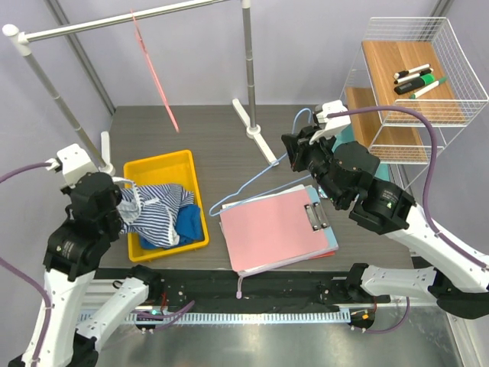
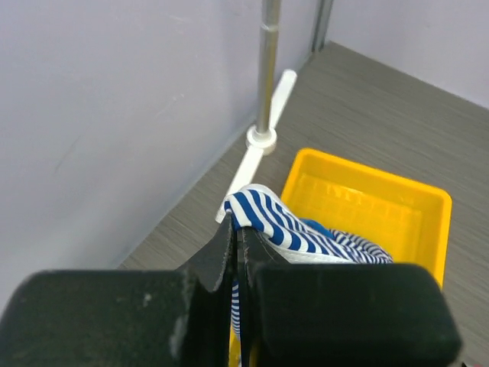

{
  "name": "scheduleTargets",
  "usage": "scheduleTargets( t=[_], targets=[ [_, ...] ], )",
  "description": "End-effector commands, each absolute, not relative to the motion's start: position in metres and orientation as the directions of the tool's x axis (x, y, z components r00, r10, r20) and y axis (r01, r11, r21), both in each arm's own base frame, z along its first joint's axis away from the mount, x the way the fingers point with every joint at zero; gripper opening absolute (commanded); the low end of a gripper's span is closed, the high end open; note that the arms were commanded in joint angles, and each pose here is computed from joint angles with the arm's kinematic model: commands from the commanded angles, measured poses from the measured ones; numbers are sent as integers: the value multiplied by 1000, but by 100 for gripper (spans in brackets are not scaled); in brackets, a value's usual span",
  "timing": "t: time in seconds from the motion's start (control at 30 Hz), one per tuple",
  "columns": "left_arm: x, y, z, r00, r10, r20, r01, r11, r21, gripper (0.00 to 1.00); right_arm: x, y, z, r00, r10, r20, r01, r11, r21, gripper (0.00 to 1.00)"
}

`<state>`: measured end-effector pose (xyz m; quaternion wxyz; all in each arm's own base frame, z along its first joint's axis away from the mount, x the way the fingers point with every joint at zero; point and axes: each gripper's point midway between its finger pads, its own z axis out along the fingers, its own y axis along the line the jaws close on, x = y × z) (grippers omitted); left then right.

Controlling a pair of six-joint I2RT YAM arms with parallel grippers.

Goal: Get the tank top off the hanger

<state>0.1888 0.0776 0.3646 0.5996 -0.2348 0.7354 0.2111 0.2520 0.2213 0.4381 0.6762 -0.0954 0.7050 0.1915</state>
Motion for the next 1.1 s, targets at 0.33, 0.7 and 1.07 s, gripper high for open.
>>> scheduleTargets(
  t=[0.33, 0.7, 1.07],
  targets=[
    [265, 18, 194, -445, -451, -774, -557, 816, -156, 0, 252, 229, 433, -67, 148, -987, -421, 892, 163, 1],
    [298, -29, 142, -551, -592, -588, -475, 802, -362, 0, 245, 245, 414, -140, 143, -980, -477, 857, 193, 1],
    [290, -33, 155, -552, -595, -585, -438, 803, -404, 38, 239, 271, 376, -285, 157, -946, -500, 817, 286, 1]
  ],
)
